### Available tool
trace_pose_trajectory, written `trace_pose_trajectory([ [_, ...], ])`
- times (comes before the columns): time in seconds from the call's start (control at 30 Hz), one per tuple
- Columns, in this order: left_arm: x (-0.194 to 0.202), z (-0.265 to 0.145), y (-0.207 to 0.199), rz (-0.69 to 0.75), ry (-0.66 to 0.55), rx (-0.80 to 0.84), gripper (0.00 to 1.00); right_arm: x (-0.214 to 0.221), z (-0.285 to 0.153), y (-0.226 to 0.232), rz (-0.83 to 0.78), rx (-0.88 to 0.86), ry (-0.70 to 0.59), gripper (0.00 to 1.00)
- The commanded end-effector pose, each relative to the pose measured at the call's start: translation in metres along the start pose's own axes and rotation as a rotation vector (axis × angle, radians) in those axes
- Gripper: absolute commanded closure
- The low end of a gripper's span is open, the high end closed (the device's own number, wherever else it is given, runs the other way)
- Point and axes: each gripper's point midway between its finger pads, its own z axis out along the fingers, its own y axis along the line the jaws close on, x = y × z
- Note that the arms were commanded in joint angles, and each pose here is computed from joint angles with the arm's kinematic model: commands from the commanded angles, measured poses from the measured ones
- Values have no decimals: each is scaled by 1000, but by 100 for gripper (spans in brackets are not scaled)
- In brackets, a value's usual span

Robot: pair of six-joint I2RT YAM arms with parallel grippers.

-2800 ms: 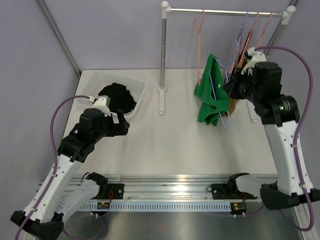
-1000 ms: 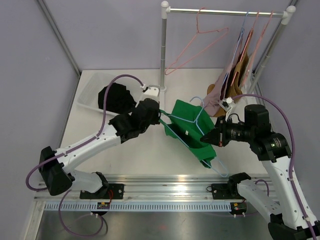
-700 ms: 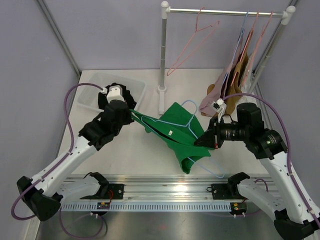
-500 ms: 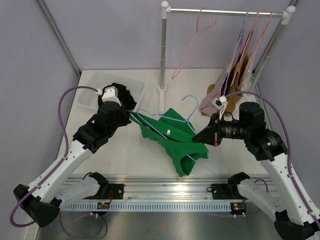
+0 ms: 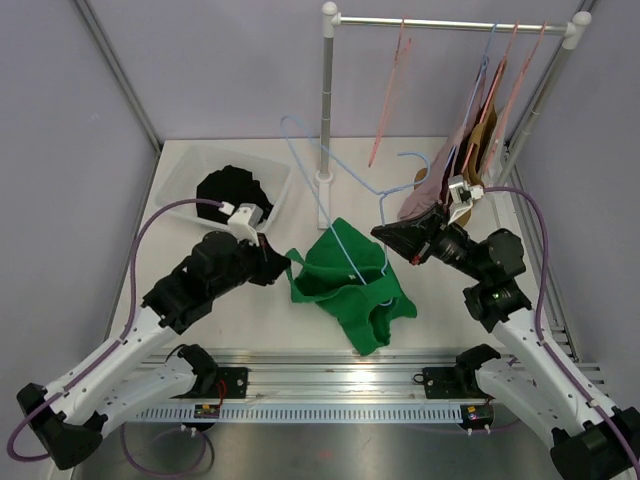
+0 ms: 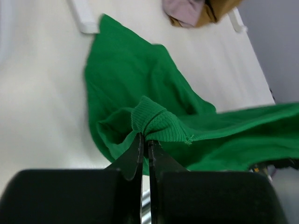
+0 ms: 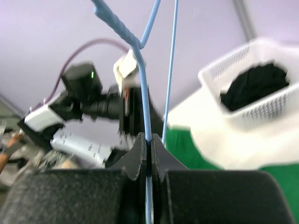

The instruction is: Remove the tank top from the hanger

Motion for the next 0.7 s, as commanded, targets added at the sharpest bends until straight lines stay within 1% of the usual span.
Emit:
trace_pose_trajectory([
  [0.0, 16, 4, -40, 75, 52, 153, 100, -65, -3, 36, -151, -140, -371, 100],
  [0.07, 32, 14, -43, 115, 99, 121, 100, -74, -5, 28, -198, -111, -461, 100],
  [0.1, 45, 15, -53, 143, 139, 150, 100, -75, -5, 24, -202, -93, -479, 100],
  [0.13, 48, 18, -53, 149, 142, 128, 100, -80, -6, 19, -195, -65, -507, 100],
  [0.17, 51, 25, -46, 153, 144, 78, 100, -79, -4, 11, -202, -16, -484, 100],
  [0.2, 56, 26, -47, 146, 151, 67, 100, -78, -3, 5, -205, 29, -457, 100],
  [0.23, 59, 28, -42, 142, 157, 37, 100, -101, -8, 20, -262, 66, -481, 100],
  [0.27, 56, 30, -33, 139, 136, -18, 100, -80, -7, -11, -184, 227, -349, 100],
  [0.3, 55, 29, -29, 130, 129, -42, 100, -80, -12, -16, -175, 300, -312, 100],
  [0.33, 56, 28, -24, 135, 132, -68, 100, -79, -23, -22, -181, 421, -233, 100],
  [0.4, 47, 25, -19, 143, 103, -104, 98, -77, -33, -25, -200, 500, -169, 100],
  [0.47, 43, 21, -14, 156, 101, -136, 89, -82, -50, -32, -198, 634, -126, 100],
  [0.5, 38, 17, -15, 165, 97, -138, 79, -100, -53, -37, -209, 719, -137, 100],
  [0.53, 34, 14, -16, 173, 94, -141, 73, -102, -57, -46, -201, 788, -111, 100],
  [0.57, 30, 11, -15, 179, 87, -153, 66, -91, -62, -55, -182, 846, -37, 100],
  [0.6, 26, 8, -14, 187, 82, -161, 56, -88, -57, -64, -174, 870, 4, 100],
  [0.63, 20, 0, -14, 194, 78, -171, 42, -98, -55, -56, -185, 858, -2, 100],
  [0.67, 14, -4, -12, 200, 61, -189, 33, -98, -57, -57, -180, 872, 1, 100],
])
